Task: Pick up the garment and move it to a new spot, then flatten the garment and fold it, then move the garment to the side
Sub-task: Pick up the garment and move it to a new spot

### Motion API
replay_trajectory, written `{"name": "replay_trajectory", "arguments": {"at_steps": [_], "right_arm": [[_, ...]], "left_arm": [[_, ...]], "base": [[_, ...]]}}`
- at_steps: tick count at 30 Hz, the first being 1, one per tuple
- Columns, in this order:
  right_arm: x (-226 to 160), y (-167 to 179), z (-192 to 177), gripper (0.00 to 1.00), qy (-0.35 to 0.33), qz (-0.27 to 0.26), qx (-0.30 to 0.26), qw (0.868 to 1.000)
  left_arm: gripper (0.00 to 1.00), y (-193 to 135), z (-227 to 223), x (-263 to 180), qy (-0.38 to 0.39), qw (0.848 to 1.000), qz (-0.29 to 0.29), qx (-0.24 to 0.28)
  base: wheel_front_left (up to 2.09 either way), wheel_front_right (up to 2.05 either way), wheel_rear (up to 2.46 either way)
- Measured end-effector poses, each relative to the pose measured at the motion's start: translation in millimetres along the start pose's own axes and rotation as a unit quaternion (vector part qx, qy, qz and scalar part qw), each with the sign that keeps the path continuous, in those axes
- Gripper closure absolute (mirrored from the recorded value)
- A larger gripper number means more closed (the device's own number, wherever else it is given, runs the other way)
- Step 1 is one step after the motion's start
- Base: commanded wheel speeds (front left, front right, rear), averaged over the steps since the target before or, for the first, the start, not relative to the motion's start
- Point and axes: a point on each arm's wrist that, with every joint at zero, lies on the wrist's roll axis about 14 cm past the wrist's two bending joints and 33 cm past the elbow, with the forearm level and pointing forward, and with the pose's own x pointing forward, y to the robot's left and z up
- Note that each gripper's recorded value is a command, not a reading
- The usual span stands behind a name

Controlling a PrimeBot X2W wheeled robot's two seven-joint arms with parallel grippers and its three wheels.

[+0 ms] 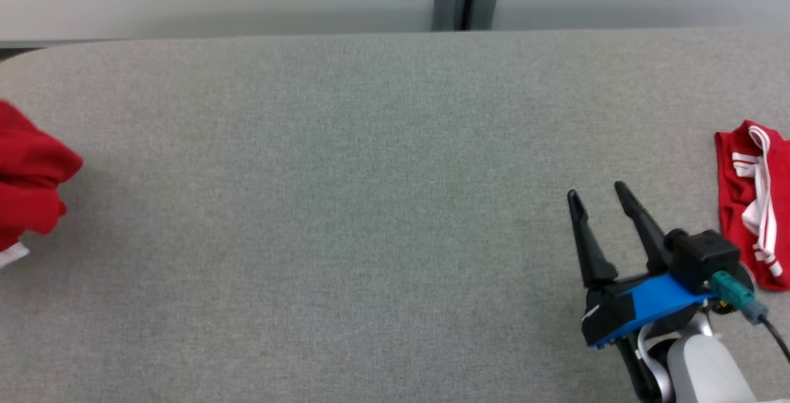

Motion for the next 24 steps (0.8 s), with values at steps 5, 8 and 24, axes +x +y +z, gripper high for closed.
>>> {"name": "replay_trajectory", "arguments": {"at_steps": [5,8,24], "right_arm": [[-17.8,7.9,13.5,0.0,-0.015,0.005,0.005,1.0],[-27.5,8.4,21.3,0.0,-0.025,0.003,0.006,1.0],[-58.4,-25.5,21.2,0.0,-0.024,-0.055,0.016,0.998]], "left_arm": [[1.0,-68.3,67.9,-38.8,-0.092,0.991,-0.087,0.052],[1.0,-115.1,99.2,-64.4,-0.138,0.977,-0.148,0.07],[1.0,-361.5,20.8,-108.4,-0.095,0.887,-0.439,0.11]], "base": [[0.0,0.0,0.0],[0.0,0.0,0.0],[0.0,0.0,0.0]]}}
